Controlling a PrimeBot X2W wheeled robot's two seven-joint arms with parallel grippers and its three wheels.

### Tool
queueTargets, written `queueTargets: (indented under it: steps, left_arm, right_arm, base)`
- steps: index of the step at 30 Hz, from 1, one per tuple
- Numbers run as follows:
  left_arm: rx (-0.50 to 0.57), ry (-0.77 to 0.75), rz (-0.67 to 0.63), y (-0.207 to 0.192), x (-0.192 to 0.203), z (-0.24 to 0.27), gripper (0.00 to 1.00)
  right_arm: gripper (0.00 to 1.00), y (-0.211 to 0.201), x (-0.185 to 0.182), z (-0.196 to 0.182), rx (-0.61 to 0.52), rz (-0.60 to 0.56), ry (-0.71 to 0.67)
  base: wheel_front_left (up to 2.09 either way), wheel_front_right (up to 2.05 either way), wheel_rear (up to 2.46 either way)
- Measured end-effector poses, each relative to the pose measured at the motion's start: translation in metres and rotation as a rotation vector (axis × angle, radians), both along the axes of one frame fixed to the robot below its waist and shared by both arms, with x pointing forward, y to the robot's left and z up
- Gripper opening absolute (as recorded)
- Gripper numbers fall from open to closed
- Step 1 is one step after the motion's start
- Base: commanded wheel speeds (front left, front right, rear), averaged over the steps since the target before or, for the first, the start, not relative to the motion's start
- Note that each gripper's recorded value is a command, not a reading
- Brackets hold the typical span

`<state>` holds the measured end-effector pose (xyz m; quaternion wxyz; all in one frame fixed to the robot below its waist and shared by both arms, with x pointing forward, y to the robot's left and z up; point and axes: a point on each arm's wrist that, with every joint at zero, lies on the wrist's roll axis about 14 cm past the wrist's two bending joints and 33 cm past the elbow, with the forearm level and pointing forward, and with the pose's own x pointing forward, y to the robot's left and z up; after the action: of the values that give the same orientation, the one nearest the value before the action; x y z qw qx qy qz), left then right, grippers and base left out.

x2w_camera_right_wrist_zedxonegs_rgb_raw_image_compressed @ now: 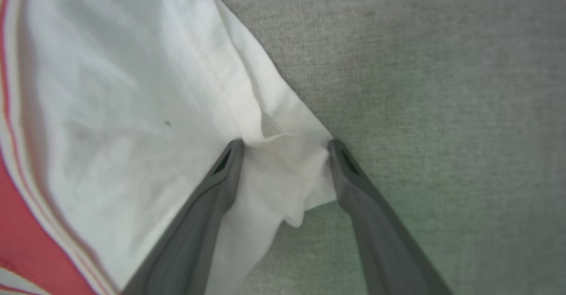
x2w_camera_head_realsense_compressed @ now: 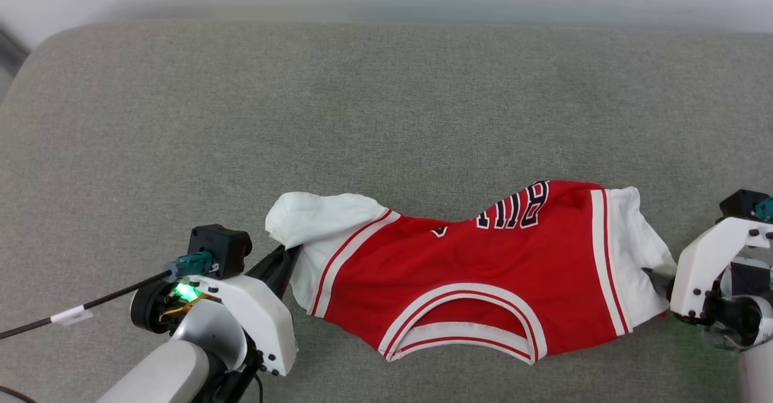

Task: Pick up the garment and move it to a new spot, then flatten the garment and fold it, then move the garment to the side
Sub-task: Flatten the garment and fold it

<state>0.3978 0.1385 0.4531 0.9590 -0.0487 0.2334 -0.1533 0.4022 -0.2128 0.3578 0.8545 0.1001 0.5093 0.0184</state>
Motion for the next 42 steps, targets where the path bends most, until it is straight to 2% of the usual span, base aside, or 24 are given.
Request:
queueTargets:
  steps: [1,2,6,9,11,18,25,33,42]
  left_arm:
    - [-0.002,0.000,0.002,0.001,0.000,-0.001,0.00]
    - [-0.003,0.000,0.005,0.002,0.000,-0.001,0.00]
    - [-0.004,-0.004,0.014,0.004,-0.001,0.000,0.00]
    - [-0.008,-0.039,0.035,0.008,0.003,0.009,0.00]
    - [-0.001,-0.079,0.057,0.015,0.007,0.019,0.00]
    - [0.001,-0.230,0.106,0.035,0.033,0.073,0.00]
    - [-0.012,-0.361,0.132,0.046,0.090,0.135,0.00]
    - [0.006,-0.446,0.154,0.051,0.167,0.180,0.00]
    - [-0.031,-0.682,0.201,0.054,0.254,0.247,0.00]
  right_arm:
    - [0.17,0.001,0.000,-0.001,0.005,0.004,0.021]
    - [0.00,0.002,-0.001,-0.001,0.007,0.009,0.035]
    - [0.00,0.003,-0.005,0.000,0.017,0.016,0.057]
    - [0.00,0.001,-0.001,0.013,0.006,0.027,0.013]
    - [0.00,0.001,0.006,0.028,-0.006,0.041,-0.058]
    - [0.00,-0.008,0.049,0.126,-0.104,0.074,-0.418]
    - [0.00,-0.008,0.097,0.198,-0.174,0.085,-0.646]
    - [0.00,0.006,0.172,0.274,-0.208,0.094,-0.901]
    - [0.00,0.021,0.247,0.364,-0.273,0.097,-1.240]
  base:
    - [0.00,0.00,0.00]
    - [0.00,0.00,0.00]
    - [0.00,0.00,0.00]
    - [0.00,0.00,0.00]
    - [0.00,0.00,0.00]
    - [0.00,0.00,0.00]
    - [0.00,0.00,0.00]
    - [0.00,0.00,0.00]
    - [0.00,0.00,0.00]
